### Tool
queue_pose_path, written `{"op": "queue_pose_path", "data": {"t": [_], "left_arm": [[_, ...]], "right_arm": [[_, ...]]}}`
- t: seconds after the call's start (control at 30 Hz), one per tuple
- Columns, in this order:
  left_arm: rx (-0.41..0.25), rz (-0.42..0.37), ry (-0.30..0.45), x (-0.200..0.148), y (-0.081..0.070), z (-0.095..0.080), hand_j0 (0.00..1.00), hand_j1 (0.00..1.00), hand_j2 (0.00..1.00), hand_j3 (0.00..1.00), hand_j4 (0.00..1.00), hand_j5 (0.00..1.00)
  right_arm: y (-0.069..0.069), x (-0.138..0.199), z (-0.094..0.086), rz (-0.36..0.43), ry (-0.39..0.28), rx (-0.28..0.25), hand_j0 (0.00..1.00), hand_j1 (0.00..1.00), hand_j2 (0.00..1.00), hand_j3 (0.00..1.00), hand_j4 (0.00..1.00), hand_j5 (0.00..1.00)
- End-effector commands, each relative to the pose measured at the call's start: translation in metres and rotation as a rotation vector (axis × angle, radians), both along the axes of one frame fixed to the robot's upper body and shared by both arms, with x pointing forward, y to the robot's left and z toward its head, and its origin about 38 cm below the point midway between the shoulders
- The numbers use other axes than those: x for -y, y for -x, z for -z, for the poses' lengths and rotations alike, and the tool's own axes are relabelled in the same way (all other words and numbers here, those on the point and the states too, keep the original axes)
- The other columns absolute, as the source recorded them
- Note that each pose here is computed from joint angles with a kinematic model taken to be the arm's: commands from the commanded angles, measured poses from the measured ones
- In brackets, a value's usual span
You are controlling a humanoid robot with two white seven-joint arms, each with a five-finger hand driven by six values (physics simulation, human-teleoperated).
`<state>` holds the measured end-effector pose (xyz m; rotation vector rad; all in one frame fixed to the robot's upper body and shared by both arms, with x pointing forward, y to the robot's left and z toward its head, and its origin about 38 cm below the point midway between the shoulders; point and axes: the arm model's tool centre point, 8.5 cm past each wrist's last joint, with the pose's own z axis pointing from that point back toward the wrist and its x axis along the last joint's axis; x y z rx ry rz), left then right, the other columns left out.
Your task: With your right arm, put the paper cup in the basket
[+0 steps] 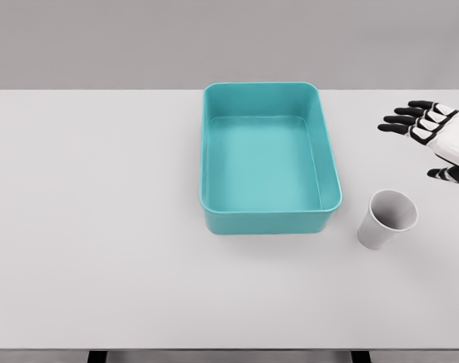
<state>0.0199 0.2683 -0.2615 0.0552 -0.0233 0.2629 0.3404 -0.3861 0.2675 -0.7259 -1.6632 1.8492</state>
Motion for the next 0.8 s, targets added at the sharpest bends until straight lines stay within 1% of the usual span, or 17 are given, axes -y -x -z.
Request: {"op": "queue_pose_path", "data": {"t": [0.0, 0.1, 0.13, 0.17, 0.3, 0.37, 0.4, 0.47, 0.53, 0.57, 0.6, 0.63, 0.67, 0.73, 0.77], "left_arm": [[-0.001, 0.0, 0.0, 0.0, 0.0, 0.0, 1.0, 1.0, 1.0, 1.0, 1.0, 1.0], [0.0, 0.0, 0.0, 0.0, 0.0, 0.0, 1.0, 1.0, 1.0, 1.0, 1.0, 1.0], [0.0, 0.0, 0.0, 0.0, 0.0, 0.0, 1.0, 1.0, 1.0, 1.0, 1.0, 1.0], [0.0, 0.0, 0.0, 0.0, 0.0, 0.0, 1.0, 1.0, 1.0, 1.0, 1.0, 1.0], [-0.001, 0.0, 0.0, 0.0, 0.0, 0.0, 1.0, 1.0, 1.0, 1.0, 1.0, 1.0], [0.0, 0.0, 0.0, 0.0, 0.0, 0.0, 1.0, 1.0, 1.0, 1.0, 1.0, 1.0], [0.0, 0.0, 0.0, 0.0, 0.0, 0.0, 1.0, 1.0, 1.0, 1.0, 1.0, 1.0], [0.0, 0.0, 0.0, 0.0, 0.0, 0.0, 1.0, 1.0, 1.0, 1.0, 1.0, 1.0], [0.0, 0.0, 0.0, 0.0, 0.0, 0.0, 1.0, 1.0, 1.0, 1.0, 1.0, 1.0], [0.0, 0.0, 0.0, 0.0, 0.0, 0.0, 1.0, 1.0, 1.0, 1.0, 1.0, 1.0], [0.0, 0.0, 0.0, 0.0, 0.0, 0.0, 1.0, 1.0, 1.0, 1.0, 1.0, 1.0], [0.0, 0.0, 0.0, 0.0, 0.0, 0.0, 1.0, 1.0, 1.0, 1.0, 1.0, 1.0], [0.0, 0.0, 0.0, 0.0, 0.0, 0.0, 1.0, 1.0, 1.0, 1.0, 1.0, 1.0], [0.0, 0.0, 0.0, 0.0, 0.0, 0.0, 1.0, 1.0, 1.0, 1.0, 1.0, 1.0], [-0.001, 0.0, 0.0, 0.0, 0.0, 0.0, 1.0, 1.0, 1.0, 1.0, 1.0, 1.0]], "right_arm": [[0.0, 0.0, 0.0, 0.0, -0.008, -0.001, 1.0, 1.0, 1.0, 1.0, 1.0, 1.0], [0.0, -0.001, -0.001, -0.001, -0.011, 0.002, 1.0, 1.0, 1.0, 1.0, 1.0, 1.0], [-0.001, 0.0, -0.004, 0.004, -0.017, 0.014, 1.0, 1.0, 1.0, 1.0, 1.0, 1.0], [-0.002, 0.001, -0.006, 0.004, -0.011, 0.019, 1.0, 1.0, 1.0, 1.0, 1.0, 1.0], [-0.002, 0.001, -0.01, 0.006, -0.023, 0.034, 1.0, 1.0, 1.0, 1.0, 1.0, 1.0], [-0.002, -0.001, -0.01, 0.0, -0.071, 0.024, 1.0, 1.0, 1.0, 1.0, 1.0, 1.0], [-0.002, -0.001, -0.009, 0.0, -0.076, 0.022, 1.0, 1.0, 1.0, 1.0, 1.0, 1.0], [-0.002, -0.007, -0.004, -0.008, -0.154, 0.012, 1.0, 1.0, 1.0, 1.0, 1.0, 1.0], [-0.001, -0.007, -0.006, -0.012, -0.186, 0.006, 1.0, 1.0, 1.0, 1.0, 1.0, 1.0], [-0.001, -0.006, -0.006, -0.012, -0.186, 0.001, 1.0, 1.0, 1.0, 1.0, 1.0, 1.0], [-0.002, -0.006, -0.009, -0.017, -0.168, 0.0, 1.0, 1.0, 1.0, 1.0, 1.0, 1.0], [-0.002, -0.001, -0.015, -0.016, -0.129, -0.001, 1.0, 1.0, 1.0, 1.0, 1.0, 1.0], [-0.001, -0.001, -0.015, -0.019, -0.114, -0.014, 1.0, 1.0, 1.0, 1.0, 1.0, 1.0], [0.001, -0.001, -0.015, -0.043, -0.165, -0.091, 1.0, 1.0, 1.0, 1.0, 1.0, 1.0], [0.003, 0.001, -0.019, -0.05, -0.206, -0.13, 1.0, 1.0, 1.0, 1.0, 1.0, 1.0]]}}
